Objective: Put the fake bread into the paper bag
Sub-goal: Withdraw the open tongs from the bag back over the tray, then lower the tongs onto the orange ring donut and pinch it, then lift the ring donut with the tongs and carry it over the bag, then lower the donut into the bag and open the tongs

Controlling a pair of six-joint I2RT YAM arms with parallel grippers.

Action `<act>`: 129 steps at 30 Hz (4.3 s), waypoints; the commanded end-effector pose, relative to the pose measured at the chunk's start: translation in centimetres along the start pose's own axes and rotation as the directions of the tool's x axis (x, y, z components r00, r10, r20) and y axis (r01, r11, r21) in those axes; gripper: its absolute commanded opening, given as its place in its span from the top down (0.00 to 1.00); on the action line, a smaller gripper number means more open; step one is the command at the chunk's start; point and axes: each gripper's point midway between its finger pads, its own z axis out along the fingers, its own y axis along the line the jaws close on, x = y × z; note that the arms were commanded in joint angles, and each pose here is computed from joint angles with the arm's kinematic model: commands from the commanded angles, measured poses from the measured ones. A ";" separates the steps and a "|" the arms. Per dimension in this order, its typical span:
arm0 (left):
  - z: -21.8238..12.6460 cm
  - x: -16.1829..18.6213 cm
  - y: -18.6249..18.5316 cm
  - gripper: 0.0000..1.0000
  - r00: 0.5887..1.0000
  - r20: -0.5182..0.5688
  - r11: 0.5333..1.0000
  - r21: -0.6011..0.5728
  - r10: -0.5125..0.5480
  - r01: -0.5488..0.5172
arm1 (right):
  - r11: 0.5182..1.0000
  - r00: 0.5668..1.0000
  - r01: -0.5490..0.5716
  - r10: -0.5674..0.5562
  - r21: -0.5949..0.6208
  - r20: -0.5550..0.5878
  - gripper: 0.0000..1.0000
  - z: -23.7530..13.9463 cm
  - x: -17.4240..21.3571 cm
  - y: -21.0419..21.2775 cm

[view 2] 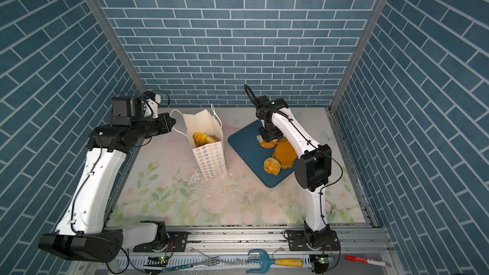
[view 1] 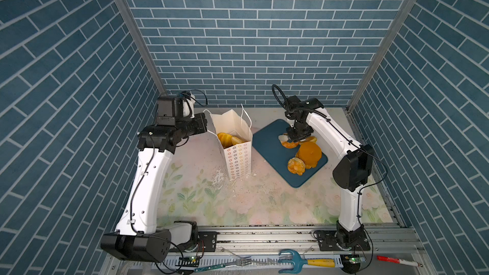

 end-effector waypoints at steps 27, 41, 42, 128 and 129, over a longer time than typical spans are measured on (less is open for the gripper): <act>0.0 0.8 0.6 1.00 1.000 -0.005 1.000 -0.015 -0.020 0.020 | 0.992 0.996 0.053 -0.045 -0.115 0.072 0.73 0.3 0.0 3.1; -0.2 1.6 0.6 1.00 1.000 0.000 1.000 -0.005 -0.030 0.030 | 0.990 0.949 -0.005 0.049 -0.138 0.312 0.76 -8.6 -0.8 2.2; -0.2 1.6 0.6 1.00 1.000 0.002 1.000 -0.004 -0.031 0.031 | 0.990 0.943 -0.009 0.055 -0.141 0.327 0.76 -9.2 -0.7 2.1; 0.3 2.5 0.8 1.00 0.998 -0.007 0.998 0.009 -0.055 0.055 | 0.897 0.746 0.420 -0.255 -0.138 0.615 0.54 -21.1 -2.3 17.9; 0.2 2.4 0.7 1.00 0.998 -0.005 0.998 0.010 -0.056 0.056 | 0.899 0.743 0.418 -0.253 -0.134 0.620 0.54 -21.5 -2.1 17.7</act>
